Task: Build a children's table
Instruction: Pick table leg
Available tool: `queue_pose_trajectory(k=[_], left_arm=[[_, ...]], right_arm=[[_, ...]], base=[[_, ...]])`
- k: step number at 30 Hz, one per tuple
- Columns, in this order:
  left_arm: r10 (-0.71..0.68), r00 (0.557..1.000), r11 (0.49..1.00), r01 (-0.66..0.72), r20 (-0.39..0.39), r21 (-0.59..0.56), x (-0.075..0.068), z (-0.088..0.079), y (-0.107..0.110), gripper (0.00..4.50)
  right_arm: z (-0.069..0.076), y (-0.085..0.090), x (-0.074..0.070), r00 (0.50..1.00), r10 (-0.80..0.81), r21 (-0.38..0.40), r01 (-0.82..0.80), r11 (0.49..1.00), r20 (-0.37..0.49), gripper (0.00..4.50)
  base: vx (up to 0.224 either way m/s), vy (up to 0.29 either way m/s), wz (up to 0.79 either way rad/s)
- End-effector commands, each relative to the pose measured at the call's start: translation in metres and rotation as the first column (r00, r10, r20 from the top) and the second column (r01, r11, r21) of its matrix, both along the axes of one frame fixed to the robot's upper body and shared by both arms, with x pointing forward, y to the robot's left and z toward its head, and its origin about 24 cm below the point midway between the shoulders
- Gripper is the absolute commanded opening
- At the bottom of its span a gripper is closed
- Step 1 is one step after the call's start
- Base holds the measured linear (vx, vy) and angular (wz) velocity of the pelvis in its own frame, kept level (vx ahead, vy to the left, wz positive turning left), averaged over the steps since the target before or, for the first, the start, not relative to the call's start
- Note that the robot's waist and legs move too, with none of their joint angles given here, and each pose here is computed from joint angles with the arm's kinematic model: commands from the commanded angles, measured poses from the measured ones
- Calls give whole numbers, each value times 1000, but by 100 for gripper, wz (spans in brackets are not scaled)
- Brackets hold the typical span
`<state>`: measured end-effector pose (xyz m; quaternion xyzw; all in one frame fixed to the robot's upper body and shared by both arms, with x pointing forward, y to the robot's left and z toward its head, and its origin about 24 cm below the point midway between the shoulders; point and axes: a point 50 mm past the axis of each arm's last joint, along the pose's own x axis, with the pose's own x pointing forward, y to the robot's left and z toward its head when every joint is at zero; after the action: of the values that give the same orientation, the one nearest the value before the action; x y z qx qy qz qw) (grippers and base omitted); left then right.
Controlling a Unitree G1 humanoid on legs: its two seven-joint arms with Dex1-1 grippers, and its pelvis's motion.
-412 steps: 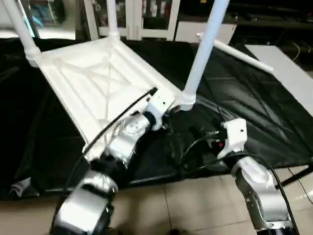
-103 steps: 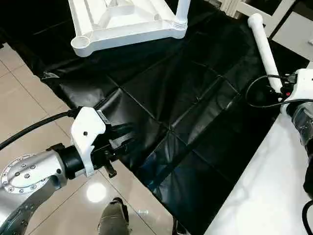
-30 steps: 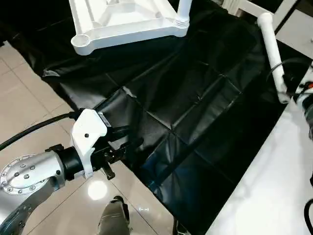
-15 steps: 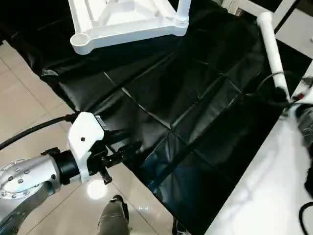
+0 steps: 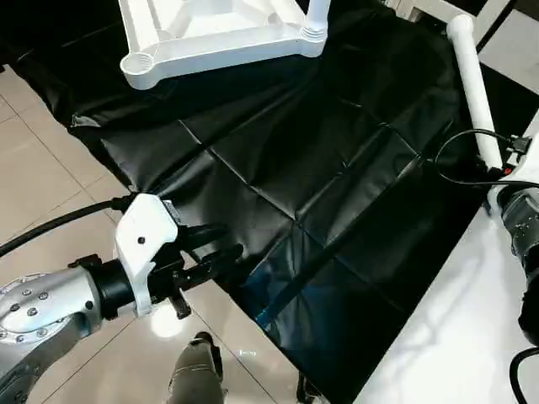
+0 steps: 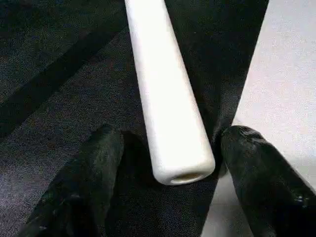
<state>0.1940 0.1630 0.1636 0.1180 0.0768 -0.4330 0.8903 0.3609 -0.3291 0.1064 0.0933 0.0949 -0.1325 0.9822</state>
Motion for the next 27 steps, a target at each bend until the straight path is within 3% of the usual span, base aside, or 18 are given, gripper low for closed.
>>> queue_pose_trajectory(k=[1, 16, 27], left_arm=[[-9, 1000, 1000, 9, 5, 9, -4, 2, -1, 172], [-7, 1000, 1000, 7, 15, 8, -2, 3, -2, 172], [-3, 1000, 1000, 3, 21, 10, -2, 3, -2, 172]], right_arm=[[-7, -5, -6, 1000, -17, 0, 17, 1000, -22, 287], [-6, -4, -5, 1000, 7, 4, -7, 1000, -8, 153], [-6, -5, -6, 1000, 9, -9, -9, 1000, -5, 121]], base=[[0, 0, 0], [0, 0, 0], [0, 0, 0]])
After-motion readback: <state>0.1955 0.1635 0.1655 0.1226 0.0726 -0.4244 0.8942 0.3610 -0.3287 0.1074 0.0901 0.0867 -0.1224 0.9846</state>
